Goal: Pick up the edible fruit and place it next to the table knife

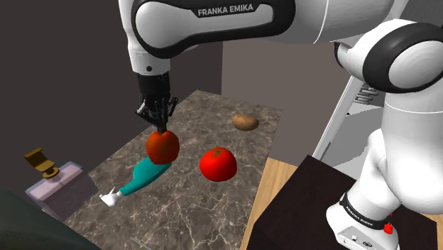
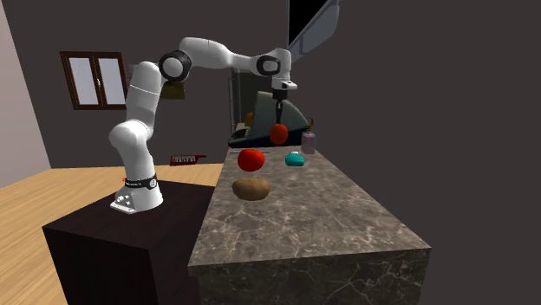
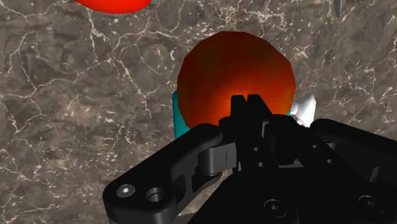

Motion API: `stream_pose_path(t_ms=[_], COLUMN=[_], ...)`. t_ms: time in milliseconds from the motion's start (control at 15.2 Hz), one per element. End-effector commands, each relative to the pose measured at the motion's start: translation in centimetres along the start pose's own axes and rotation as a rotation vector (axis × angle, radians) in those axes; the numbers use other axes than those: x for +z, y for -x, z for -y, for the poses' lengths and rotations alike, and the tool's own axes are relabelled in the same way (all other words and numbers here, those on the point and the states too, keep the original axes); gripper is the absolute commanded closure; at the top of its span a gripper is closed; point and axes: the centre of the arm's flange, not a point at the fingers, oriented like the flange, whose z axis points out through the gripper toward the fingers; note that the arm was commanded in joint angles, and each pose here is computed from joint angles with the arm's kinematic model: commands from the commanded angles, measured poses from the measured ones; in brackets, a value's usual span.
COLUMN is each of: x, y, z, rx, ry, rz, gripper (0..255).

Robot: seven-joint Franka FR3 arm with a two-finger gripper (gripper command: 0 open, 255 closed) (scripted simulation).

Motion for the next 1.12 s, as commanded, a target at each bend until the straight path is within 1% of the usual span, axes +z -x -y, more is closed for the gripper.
stream_pose_path(t_ms=[0,594,1056], x=[0.9,4.0,7.7], y=[0.3,1.5,1.3], z=[2.4,13.9,13.5], rx=[0.001,0.001,0.001], ry=[-0.001,-0.001,-0.001], rz=[0.0,0.0,0.0], gripper=[255,255,255])
